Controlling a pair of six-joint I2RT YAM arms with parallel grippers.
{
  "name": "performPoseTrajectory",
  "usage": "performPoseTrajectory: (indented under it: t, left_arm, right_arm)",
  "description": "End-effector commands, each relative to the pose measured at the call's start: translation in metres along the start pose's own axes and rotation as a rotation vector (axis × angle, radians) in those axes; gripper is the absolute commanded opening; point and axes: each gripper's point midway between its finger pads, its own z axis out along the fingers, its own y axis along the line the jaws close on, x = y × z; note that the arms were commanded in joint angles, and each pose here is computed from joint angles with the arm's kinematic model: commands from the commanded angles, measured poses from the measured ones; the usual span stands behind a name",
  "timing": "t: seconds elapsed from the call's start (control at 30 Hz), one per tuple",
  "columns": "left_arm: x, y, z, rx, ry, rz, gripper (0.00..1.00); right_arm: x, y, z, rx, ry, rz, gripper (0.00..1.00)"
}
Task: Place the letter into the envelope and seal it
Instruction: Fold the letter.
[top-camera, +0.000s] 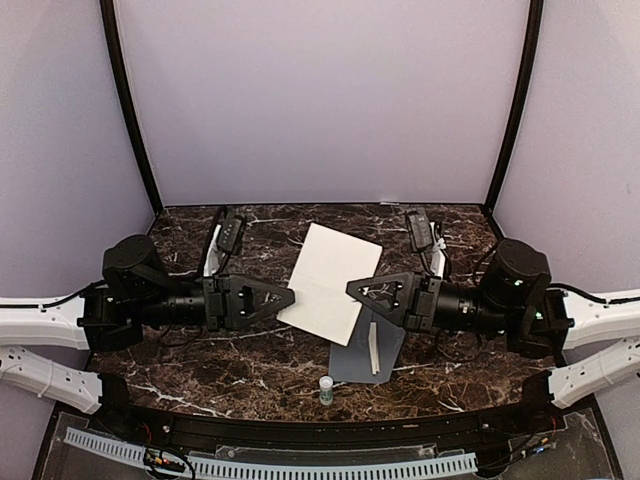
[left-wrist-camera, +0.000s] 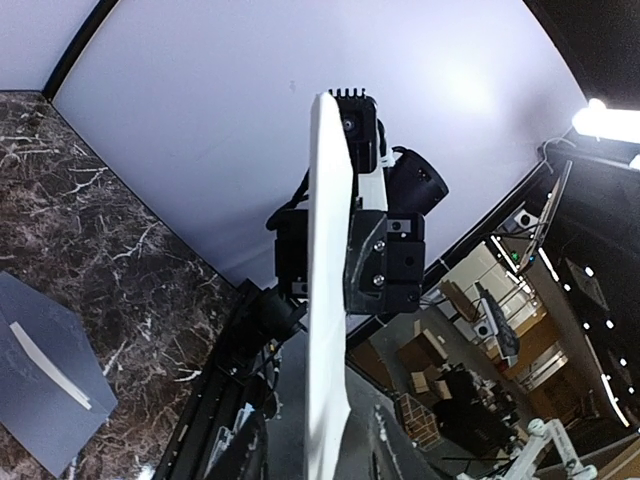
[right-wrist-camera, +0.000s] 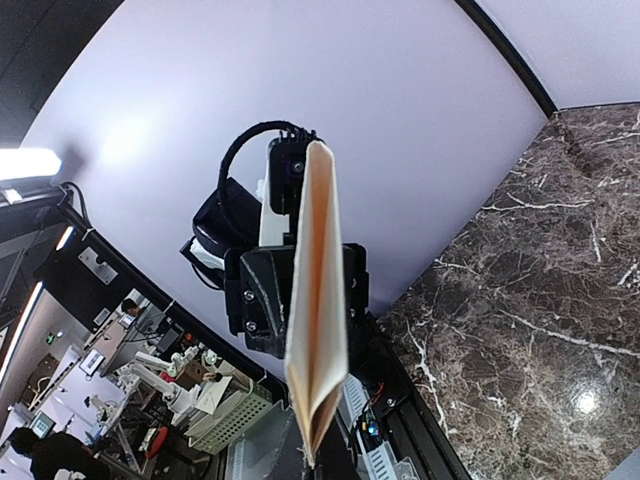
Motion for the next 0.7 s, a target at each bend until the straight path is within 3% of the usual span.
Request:
performPoseTrajectory:
  t: [0.0, 0.2, 0.43, 0.67]
  left_arm:
    - [0.009, -0.007, -0.0064, 0.036, 0.035, -0.004, 0.3]
    - [0.0087, -0.0092, -0.0061, 0.045, 0.039, 0.003, 0.22]
    - [0.0109, -0.0079, -0.0028, 0.049, 0.052, -0.001, 0.01]
    - [0.0126, -0.0084, -0.0029, 0.054, 0.06, 0.004, 0.02]
  right_arm:
    - [-0.0169, 0.011, -0.003, 0.018, -0.03, -0.038, 0.0]
    - [-0.0187, 0.0136, -0.0048, 0.023, -0.025, -0.047, 0.0]
    - [-0.0202, 0.0141, -0.0074, 0.026, -0.029, -0.047, 0.0]
    - [-0.0205, 0.0122, -0.0096, 0.038, -0.03, -0.046, 0.0]
